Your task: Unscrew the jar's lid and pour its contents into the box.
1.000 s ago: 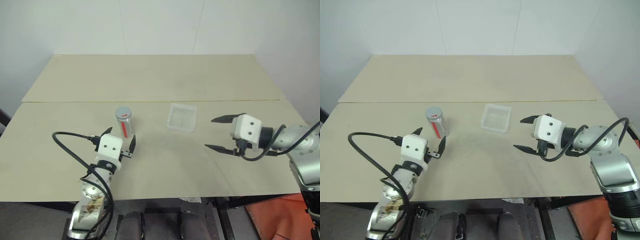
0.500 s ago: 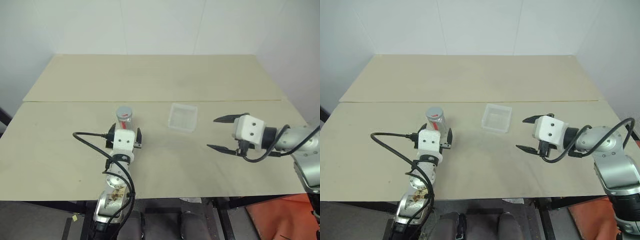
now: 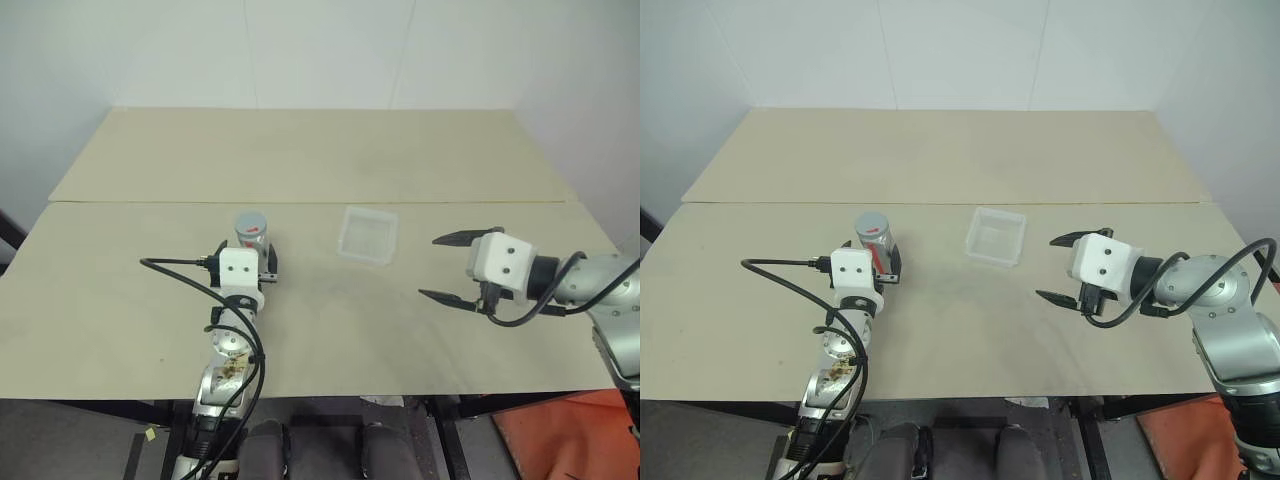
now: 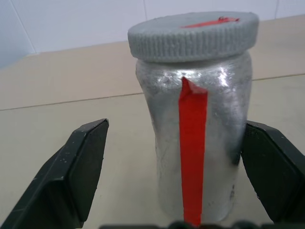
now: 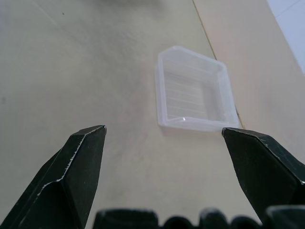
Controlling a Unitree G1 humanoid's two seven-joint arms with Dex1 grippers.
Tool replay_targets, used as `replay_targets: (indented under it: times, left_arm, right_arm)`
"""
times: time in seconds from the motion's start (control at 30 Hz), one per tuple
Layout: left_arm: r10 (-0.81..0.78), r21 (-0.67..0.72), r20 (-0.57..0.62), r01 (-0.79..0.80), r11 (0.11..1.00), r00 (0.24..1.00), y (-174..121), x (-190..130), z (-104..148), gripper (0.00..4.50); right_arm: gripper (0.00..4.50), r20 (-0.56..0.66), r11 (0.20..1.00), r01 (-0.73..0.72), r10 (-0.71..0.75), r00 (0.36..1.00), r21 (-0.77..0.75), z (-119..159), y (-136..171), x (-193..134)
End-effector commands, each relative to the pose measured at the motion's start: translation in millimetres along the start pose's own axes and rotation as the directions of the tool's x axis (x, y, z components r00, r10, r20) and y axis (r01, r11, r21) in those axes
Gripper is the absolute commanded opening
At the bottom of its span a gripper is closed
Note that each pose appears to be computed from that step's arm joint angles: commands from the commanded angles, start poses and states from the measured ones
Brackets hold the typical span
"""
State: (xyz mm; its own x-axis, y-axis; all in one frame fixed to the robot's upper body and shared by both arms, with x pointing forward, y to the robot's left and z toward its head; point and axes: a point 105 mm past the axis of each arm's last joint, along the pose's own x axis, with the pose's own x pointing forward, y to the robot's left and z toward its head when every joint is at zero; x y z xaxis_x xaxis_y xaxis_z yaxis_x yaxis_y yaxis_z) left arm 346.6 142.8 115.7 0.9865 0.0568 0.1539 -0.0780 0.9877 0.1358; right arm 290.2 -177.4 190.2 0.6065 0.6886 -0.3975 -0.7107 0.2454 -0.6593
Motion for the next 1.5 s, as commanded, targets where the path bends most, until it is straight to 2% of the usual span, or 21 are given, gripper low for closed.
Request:
replay_targets:
  times: [0.03, 0.1, 0.2, 0.4, 0.43, 0.57, 0.67, 0.77, 0.83, 0.93, 1.03, 1.17, 1.33, 1.5]
  left_arm:
    - [-0.016, -0.011, 0.058, 0.017, 1.0, 0.998, -2.6, 1.9, 8.9, 4.47]
    - [-0.021, -0.021, 0.061, 0.023, 1.0, 0.998, -3.7, 3.3, 7.4, 4.47]
    - [-0.018, -0.026, 0.064, 0.02, 0.999, 0.998, -3.4, 5.3, 5.6, 3.9]
    - [-0.056, 0.046, 0.099, 0.052, 0.998, 0.994, -7.4, 7.5, 6.1, 2.01]
    - [-0.055, 0.041, 0.1, 0.051, 0.998, 0.994, -7.2, 7.9, 5.8, 1.92]
    - [-0.06, 0.04, 0.103, 0.056, 0.998, 0.993, -7.1, 8.1, 5.1, 1.92]
    - [-0.08, 0.032, 0.117, 0.077, 0.997, 0.99, -4.1, 7.7, 12.3, 1.92]
    - [-0.201, -0.042, 0.135, 0.208, 0.977, 0.97, -7.1, 4.5, 30.9, 1.92]
    - [-0.287, -0.084, 0.16, 0.302, 0.949, 0.944, -10.3, 0.9, 44.2, 1.92]
    - [-0.496, -0.068, 0.162, 0.511, 0.857, 0.853, -21.7, -9.5, 57.3, 1.92]
    - [-0.615, -0.011, 0.131, 0.622, 0.783, 0.777, -29.5, -15.0, 58.9, 1.92]
    - [-0.684, 0.01, 0.123, 0.688, 0.725, 0.719, -40.2, -19.0, 60.6, 1.92]
    - [-0.695, 0.021, 0.151, 0.701, 0.713, 0.703, -53.8, -19.2, 66.1, 1.92]
    - [-0.688, 0.03, 0.186, 0.696, 0.717, 0.701, -61.4, -18.3, 71.5, 1.92]
  right_arm:
    - [4.5, 0.002, 0.997, 0.052, -0.052, 0.999, -0.049, 9.2, -10.2, -8.5]
    - [4.5, 0.002, 0.997, 0.055, -0.055, 0.998, -0.052, 9.5, -10.7, -8.1]
    - [4.5, 0.002, 0.997, 0.056, -0.056, 0.998, -0.054, 9.9, -10.9, -8.1]
    - [4.5, 0.004, 0.997, 0.05, -0.05, 0.999, -0.052, 10.2, -10.5, -7.9]
    - [4.5, 0.008, 0.998, 0.049, -0.049, 0.999, -0.05, 11.1, -10.6, -7.2]
    - [4.5, 0.031, 0.998, 0.043, -0.042, 0.999, -0.048, 15.0, -9.4, -3.4]
    - [4.5, 0.098, 0.997, 0.073, -0.074, 0.992, 0.008, 27.5, -13.5, 5.9]
    - [4.5, 0.25, 0.977, 0.147, -0.182, 0.951, 0.153, 57.0, -22.9, 21.5]
    - [4.5, 0.32, 0.953, 0.148, -0.231, 0.919, 0.263, 71.6, -25.3, 27.2]
    - [4.5, 0.385, 0.913, 0.143, -0.298, 0.874, 0.383, 89.2, -23.5, 40.9]
    - [4.5, 0.412, 0.893, 0.158, -0.344, 0.843, 0.422, 105.6, -19.0, 56.1]
    - [4.5, 0.427, 0.863, 0.173, -0.399, 0.811, 0.475, 122.7, -18.0, 70.0]
    - [4.5, 0.454, 0.856, 0.169, -0.414, 0.789, 0.489, 142.0, -10.9, 79.0]
    - [4.5, 0.404, 0.803, 0.198, -0.476, 0.781, 0.562, 138.5, -11.6, 86.7]
